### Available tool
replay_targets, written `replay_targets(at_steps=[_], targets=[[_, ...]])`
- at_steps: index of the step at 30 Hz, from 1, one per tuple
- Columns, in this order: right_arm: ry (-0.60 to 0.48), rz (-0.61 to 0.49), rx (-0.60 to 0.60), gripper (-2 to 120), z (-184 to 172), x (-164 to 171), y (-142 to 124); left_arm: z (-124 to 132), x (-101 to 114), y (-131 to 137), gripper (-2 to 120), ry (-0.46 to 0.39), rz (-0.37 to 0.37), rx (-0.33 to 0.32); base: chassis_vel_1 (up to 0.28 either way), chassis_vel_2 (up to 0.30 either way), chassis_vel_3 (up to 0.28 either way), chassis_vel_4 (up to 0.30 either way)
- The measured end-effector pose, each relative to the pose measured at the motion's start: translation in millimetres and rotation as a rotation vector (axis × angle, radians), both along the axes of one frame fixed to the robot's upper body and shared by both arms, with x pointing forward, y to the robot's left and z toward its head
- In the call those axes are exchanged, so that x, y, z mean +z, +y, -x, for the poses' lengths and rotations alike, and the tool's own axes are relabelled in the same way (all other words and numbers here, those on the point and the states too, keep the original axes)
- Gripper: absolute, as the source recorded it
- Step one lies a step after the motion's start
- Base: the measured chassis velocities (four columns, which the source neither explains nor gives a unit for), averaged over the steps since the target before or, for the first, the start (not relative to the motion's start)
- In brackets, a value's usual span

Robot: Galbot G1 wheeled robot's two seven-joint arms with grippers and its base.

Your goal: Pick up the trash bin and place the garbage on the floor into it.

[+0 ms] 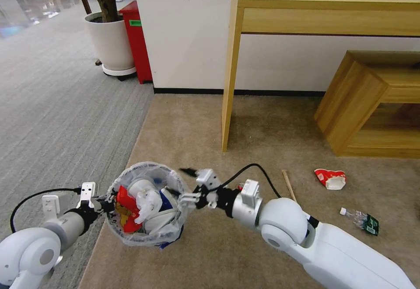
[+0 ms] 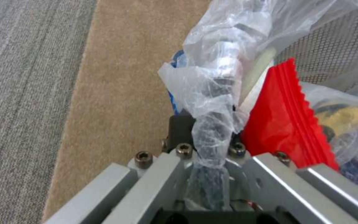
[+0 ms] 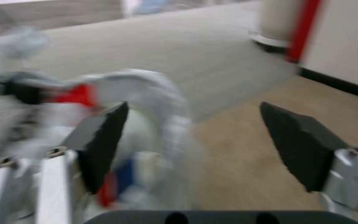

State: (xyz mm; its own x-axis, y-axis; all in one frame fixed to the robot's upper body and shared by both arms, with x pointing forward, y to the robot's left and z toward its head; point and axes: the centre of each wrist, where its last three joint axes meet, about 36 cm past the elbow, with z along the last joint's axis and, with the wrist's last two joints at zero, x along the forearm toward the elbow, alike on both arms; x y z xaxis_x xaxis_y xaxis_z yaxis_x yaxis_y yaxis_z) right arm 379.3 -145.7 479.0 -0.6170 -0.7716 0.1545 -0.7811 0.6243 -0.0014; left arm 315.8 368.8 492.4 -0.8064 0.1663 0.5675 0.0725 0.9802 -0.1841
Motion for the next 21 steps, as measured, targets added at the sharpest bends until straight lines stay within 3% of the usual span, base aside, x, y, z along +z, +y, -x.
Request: replay_targets(at_steps=[2,4,5,10,15,17,21], targets=[[0.015,0.013,-0.101,95,-11,-14,-14,3,-2,2,0,0.002,0.003,0.003,0.0,0.0,0.0,0.0],[0.018,0.017,-0.129,98,-16,-18,-19,4,-2,3,0,0.003,0.003,0.004,0.0,0.0,0.0,0.0],[0.027,0.029,-0.199,100,-28,-30,-34,6,-4,4,0,0.007,0.003,0.005,0.0,0.0,0.0,0.0],[0.06,0.045,-0.326,100,-52,-54,-62,10,-5,5,0,0.011,0.002,0.004,0.0,0.0,0.0,0.0],[0.161,0.082,-0.49,100,-79,-115,-94,12,-6,6,0,0.012,0.003,-0.002,0.0,0.0,0.0,0.0],[0.17,0.085,-0.5,100,-80,-120,-96,12,-6,6,0,0.011,0.003,-0.003,0.0,0.0,0.0,0.0],[0.259,0.094,-0.584,100,-89,-167,-101,13,-7,5,0,0.012,0.001,-0.008,0.0,0.0,0.0,0.0]])
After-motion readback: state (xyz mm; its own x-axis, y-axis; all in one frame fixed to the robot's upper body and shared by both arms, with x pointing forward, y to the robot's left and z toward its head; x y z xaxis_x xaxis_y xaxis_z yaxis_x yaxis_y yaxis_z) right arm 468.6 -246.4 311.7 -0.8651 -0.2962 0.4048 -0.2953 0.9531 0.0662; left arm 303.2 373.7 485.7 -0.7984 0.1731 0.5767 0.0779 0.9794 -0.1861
